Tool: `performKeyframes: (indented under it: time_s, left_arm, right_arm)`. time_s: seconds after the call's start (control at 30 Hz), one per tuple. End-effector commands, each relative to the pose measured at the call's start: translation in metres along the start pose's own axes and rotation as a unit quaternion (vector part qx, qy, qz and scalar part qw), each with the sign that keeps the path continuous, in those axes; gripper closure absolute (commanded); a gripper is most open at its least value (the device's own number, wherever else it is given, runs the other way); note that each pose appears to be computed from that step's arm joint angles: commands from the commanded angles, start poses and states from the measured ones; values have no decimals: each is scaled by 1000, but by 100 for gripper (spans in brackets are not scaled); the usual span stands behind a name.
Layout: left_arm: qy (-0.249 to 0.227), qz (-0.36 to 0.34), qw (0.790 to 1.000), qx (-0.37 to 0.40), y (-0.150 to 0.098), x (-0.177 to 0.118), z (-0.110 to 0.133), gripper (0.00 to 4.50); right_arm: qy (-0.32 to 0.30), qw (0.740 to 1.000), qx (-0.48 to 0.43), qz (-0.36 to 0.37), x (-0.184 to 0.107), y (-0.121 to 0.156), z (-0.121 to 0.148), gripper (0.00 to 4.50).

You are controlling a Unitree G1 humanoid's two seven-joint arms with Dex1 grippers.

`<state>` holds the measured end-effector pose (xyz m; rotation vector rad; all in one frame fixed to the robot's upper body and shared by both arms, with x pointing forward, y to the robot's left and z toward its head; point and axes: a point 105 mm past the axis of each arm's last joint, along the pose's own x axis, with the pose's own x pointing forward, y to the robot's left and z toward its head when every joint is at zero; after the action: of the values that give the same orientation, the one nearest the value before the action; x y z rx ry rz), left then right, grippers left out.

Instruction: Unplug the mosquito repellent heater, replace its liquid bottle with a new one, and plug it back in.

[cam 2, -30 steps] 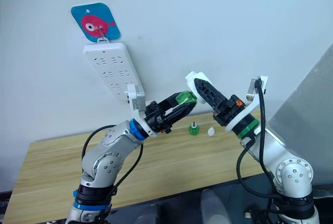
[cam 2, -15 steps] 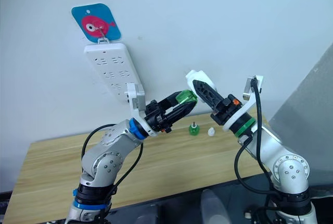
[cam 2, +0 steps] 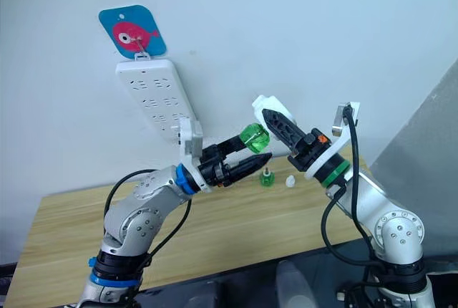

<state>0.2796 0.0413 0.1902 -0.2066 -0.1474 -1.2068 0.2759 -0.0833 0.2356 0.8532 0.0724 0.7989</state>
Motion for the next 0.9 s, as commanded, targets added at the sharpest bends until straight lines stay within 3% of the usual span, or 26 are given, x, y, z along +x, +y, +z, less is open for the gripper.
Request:
performKeyframes:
  time_s: [0.03, 0.33, 0.53, 0.9]
  left_arm:
    - [13, -8, 999, 44, 4, -1, 7, 0]
    - [47, 1, 996, 77, 21, -29, 7, 0]
    - [65, 12, 991, 113, 33, -40, 7, 0]
    - [95, 119, 978, 139, 52, -99, 20, 0]
  right_arm:
    - [-12, 999, -15, 25, -1, 11, 7, 147]
    - [-16, 999, -48, 17, -7, 9, 15, 147]
    - [10, 990, -140, -7, -9, 6, 14, 147]
    - [65, 944, -322, 16, -7, 24, 1, 147]
